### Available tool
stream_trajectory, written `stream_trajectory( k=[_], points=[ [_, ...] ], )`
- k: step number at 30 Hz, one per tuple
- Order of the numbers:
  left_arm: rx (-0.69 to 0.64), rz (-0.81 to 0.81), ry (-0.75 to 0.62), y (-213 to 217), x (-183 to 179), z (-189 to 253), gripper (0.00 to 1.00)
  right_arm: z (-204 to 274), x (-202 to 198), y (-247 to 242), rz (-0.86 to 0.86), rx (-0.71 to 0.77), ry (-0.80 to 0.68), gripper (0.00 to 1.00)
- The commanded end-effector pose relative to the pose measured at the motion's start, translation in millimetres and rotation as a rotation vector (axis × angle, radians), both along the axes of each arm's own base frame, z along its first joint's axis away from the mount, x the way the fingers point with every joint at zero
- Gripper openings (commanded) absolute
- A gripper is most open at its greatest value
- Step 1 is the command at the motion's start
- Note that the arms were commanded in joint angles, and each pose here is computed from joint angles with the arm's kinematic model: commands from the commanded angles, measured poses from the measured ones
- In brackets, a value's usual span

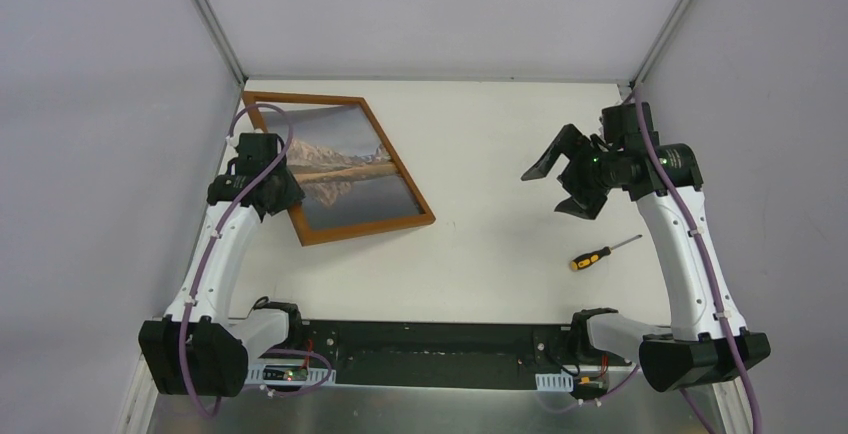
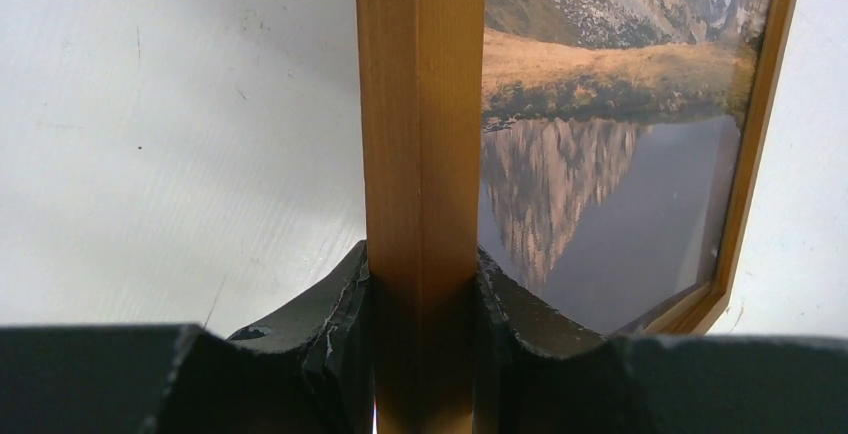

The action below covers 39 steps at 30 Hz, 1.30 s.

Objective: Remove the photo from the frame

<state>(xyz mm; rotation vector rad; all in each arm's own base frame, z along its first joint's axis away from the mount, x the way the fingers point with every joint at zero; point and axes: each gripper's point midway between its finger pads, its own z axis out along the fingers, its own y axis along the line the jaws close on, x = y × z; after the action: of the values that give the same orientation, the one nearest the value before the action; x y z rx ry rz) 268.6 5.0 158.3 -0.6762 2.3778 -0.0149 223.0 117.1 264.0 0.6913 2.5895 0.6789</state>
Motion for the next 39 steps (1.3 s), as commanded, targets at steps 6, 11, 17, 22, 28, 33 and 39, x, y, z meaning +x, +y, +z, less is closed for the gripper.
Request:
stream_trajectory(
  k=[6, 11, 17, 22, 28, 33, 39],
  points=[
    [0.099, 0.006, 0.071, 22.9, -13.9, -9.2, 0.03, -2.9, -1.9, 4.0, 0.032, 0.001, -0.001, 0.99],
    [0.108, 0.005, 0.073, 24.3, -13.2, -8.0, 0.01, -4.2, -0.4, 5.6, 0.036, 0.0, 0.004, 0.99],
    [0.14, -0.031, 0.085, 27.1, -12.7, -8.3, 0.0, -6.9, -0.9, 6.5, 0.04, -0.004, 0.012, 0.99],
    [0.124, -0.226, 0.055, 10.4, 1.4, -9.6, 0.0, -9.3, -1.1, 5.9, 0.043, -0.012, 0.017, 0.99],
    [0.176, -0.515, 0.077, -1.3, 14.8, -22.8, 0.0, -9.6, -3.5, 7.1, 0.059, -0.021, 0.03, 0.99],
    [0.185, -0.547, 0.072, -0.6, 40.5, -34.5, 0.0, -11.3, -7.7, 6.9, 0.074, -0.041, 0.049, 0.99],
    [0.052, -0.531, 0.093, -18.0, 79.4, -48.7, 0.0, -16.3, -12.4, 8.4, 0.09, -0.061, 0.071, 0.99]
  ],
)
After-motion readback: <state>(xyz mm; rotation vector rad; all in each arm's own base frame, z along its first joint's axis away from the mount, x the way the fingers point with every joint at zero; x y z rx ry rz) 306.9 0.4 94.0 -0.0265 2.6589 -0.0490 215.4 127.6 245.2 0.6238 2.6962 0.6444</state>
